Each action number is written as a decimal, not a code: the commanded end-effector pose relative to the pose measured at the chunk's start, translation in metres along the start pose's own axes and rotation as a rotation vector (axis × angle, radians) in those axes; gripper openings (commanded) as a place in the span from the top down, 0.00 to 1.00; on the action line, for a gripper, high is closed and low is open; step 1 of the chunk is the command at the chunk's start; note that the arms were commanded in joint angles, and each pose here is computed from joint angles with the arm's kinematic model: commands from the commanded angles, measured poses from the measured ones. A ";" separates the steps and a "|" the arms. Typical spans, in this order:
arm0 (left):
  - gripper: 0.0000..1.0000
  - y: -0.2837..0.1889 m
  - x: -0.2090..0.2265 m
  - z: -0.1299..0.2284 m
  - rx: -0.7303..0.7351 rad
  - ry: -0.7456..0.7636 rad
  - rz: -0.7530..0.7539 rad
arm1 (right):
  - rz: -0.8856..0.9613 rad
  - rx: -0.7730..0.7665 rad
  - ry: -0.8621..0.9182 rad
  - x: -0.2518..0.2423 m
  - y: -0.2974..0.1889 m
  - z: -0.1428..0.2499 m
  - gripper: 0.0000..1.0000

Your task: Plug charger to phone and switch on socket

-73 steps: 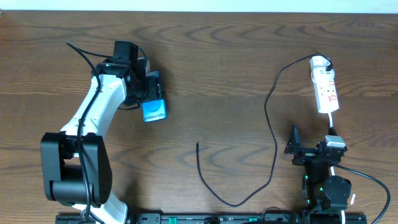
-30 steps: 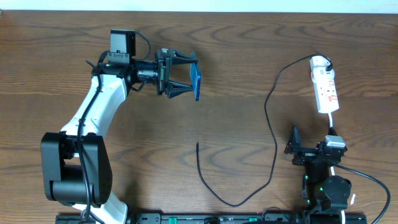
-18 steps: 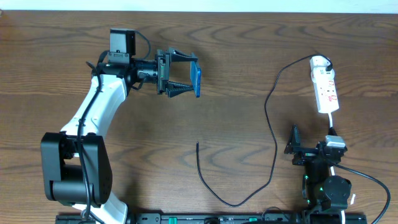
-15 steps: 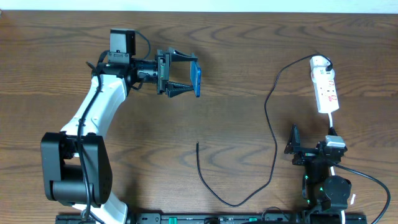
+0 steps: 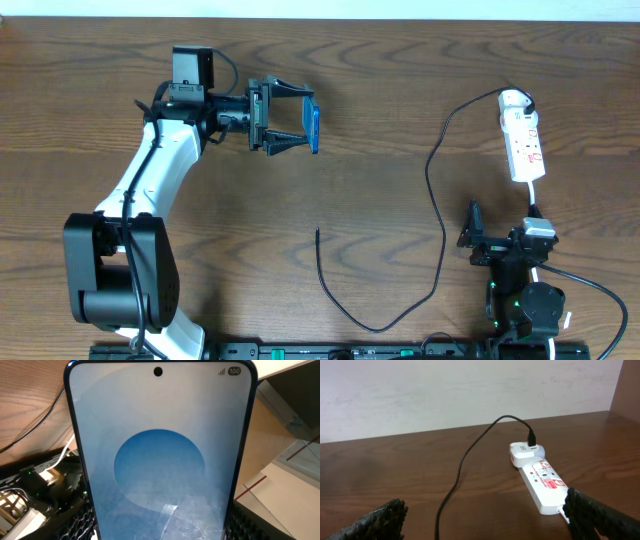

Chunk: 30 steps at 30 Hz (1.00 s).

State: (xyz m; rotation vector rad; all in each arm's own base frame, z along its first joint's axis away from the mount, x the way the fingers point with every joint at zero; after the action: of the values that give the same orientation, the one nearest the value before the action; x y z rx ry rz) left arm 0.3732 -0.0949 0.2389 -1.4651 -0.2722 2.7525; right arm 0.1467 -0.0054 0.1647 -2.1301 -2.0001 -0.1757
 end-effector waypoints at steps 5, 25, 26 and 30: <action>0.93 -0.004 -0.012 0.011 0.038 0.052 0.026 | -0.005 0.002 0.012 0.001 0.000 0.001 0.01; 0.92 -0.004 -0.012 0.011 0.038 0.055 0.027 | -0.005 0.002 0.012 0.001 0.000 0.001 0.01; 0.93 -0.004 -0.012 0.011 0.038 0.055 0.027 | -0.005 0.002 0.012 0.001 0.000 0.001 0.01; 0.93 -0.004 -0.012 0.011 0.038 0.055 0.027 | -0.005 0.002 0.012 0.001 0.000 0.001 0.01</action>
State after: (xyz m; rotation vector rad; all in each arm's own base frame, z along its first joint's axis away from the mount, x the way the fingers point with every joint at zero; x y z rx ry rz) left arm 0.3752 -0.0950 0.2406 -1.5048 -0.2702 2.7352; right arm 0.1467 -0.0054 0.1647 -2.1301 -2.0001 -0.1757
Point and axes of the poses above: each gripper's point midway between its finger pads, its own y axis out along the fingers, its own x axis along the line the jaws close on, z = x × y, the point moved 10 cm from there along -y, back along the fingers, and after that the axes turned 9 degrees about y, right-handed, at the moved point
